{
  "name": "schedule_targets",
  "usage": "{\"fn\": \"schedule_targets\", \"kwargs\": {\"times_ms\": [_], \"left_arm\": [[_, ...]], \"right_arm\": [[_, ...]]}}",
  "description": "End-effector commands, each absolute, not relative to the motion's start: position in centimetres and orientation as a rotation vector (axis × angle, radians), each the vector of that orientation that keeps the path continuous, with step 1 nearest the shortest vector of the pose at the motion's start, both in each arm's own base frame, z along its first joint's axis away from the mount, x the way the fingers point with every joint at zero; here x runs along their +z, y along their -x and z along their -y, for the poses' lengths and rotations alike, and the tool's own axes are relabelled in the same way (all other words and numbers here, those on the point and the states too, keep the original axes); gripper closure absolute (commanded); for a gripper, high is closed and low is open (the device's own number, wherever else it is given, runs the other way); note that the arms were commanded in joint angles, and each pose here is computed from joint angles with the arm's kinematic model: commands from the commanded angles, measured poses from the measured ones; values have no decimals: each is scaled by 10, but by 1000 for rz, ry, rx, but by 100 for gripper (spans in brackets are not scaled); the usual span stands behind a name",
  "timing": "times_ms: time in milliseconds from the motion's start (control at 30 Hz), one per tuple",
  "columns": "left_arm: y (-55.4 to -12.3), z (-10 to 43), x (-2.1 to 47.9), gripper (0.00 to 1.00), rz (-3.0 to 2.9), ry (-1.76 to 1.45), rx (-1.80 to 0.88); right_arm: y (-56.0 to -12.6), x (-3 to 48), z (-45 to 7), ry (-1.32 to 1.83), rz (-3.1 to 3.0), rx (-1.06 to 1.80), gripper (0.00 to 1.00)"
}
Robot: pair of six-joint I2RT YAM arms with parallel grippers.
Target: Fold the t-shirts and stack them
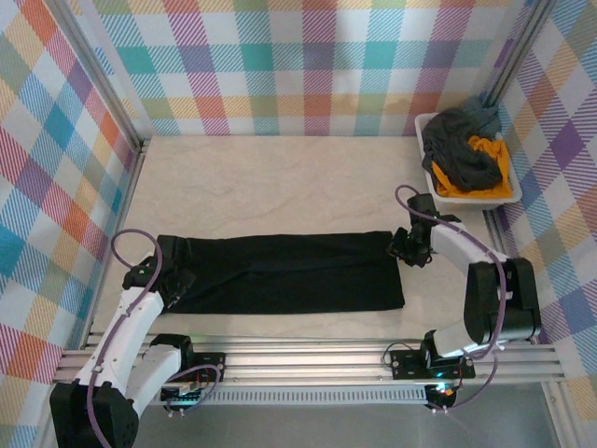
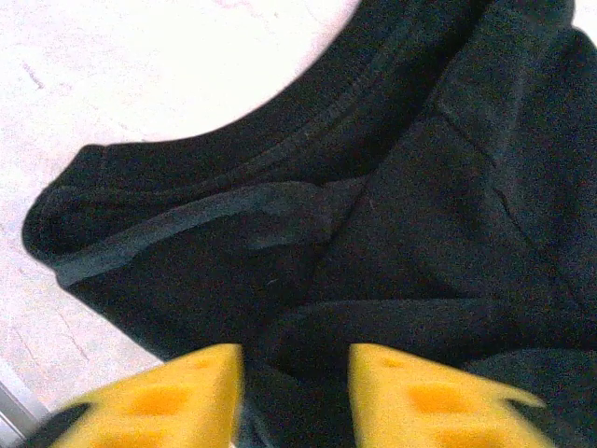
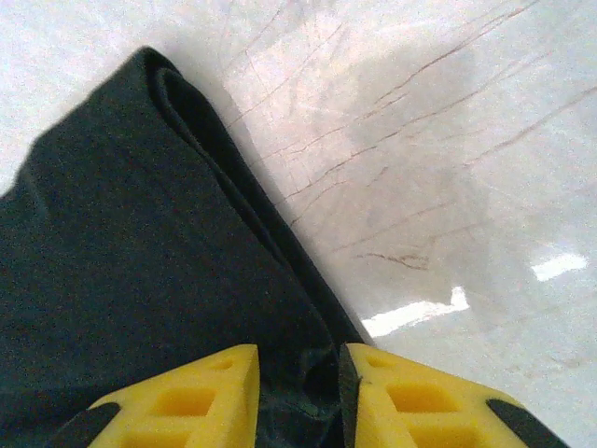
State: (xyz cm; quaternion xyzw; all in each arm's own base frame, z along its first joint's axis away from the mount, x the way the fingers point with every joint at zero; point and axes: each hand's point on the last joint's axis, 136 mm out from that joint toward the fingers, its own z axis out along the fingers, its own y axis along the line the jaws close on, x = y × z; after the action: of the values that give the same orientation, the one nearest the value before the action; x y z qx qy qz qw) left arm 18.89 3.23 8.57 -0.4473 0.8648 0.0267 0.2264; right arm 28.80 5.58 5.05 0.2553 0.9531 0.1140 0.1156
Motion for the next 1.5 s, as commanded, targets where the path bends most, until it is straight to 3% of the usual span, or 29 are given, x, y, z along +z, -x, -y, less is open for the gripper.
{"fn": "schedule_targets", "kwargs": {"times_ms": [0, 133, 300, 633, 900, 1067, 1333, 1467], "left_arm": [[-202, -32, 110, 51, -2346, 1161, 45], [-239, -8, 129, 48, -2381, 991, -119], [-272, 30, 99, 49, -2600, 826, -218], [-287, 54, 67, 52, -2705, 781, -107], [-309, 59, 65, 45, -2623, 692, -129], [-307, 67, 48, 61, -2703, 677, -134], [-294, 65, 48, 67, -2737, 695, -88], [-289, 71, 47, 86, -2749, 694, -102]], "right_arm": [[-292, 75, -56, -714, -2713, 323, 69], [-306, 91, -93, -565, -2697, 468, 67], [-320, 68, -131, -535, -2786, 642, 69], [-297, 24, -113, -613, -2899, 476, 69], [-279, 4, -98, -647, -2951, 355, 71], [-278, 7, -95, -641, -2935, 335, 71], [-285, 14, -98, -639, -2922, 350, 71], [-286, 14, -98, -649, -2921, 351, 72]]}}
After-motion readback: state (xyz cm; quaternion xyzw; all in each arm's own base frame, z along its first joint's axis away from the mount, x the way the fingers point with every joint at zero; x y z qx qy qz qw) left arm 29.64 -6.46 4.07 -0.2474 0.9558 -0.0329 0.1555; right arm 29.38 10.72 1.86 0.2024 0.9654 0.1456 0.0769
